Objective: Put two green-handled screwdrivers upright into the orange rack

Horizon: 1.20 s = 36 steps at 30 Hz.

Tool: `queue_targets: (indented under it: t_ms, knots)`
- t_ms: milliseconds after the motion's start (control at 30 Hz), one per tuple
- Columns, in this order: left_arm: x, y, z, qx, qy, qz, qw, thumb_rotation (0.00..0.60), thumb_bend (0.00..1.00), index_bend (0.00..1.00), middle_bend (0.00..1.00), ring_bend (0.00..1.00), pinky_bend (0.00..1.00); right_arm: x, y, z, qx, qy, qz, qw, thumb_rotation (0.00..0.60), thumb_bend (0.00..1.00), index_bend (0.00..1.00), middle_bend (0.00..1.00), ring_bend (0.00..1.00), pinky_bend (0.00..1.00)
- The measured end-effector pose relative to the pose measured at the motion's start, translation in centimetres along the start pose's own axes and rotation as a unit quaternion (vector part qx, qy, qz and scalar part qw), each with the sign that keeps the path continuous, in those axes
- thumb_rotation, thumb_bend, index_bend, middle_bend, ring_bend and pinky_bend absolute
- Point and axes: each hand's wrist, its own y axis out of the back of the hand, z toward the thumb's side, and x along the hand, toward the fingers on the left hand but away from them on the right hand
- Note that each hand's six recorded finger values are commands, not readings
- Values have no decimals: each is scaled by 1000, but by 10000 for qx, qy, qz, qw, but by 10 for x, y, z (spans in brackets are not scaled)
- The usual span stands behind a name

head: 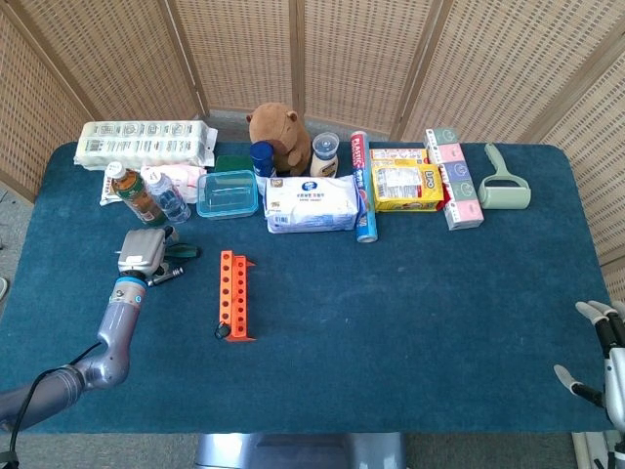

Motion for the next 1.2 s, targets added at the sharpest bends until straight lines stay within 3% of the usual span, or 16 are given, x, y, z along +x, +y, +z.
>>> queue_targets:
  t_ms: [967, 1200]
  knots:
    - [9, -13, 17, 59, -19, -99, 9999, 600, 278, 370, 747, 710, 828, 2, 2, -1, -279, 38, 53, 9996, 600, 103, 217, 225, 134, 0]
    - [10, -12, 21, 62, -31, -82, 9999, 600, 352, 522, 747, 710, 828, 2, 2, 0, -313, 66, 61, 9995, 600, 102, 216, 226, 136, 0]
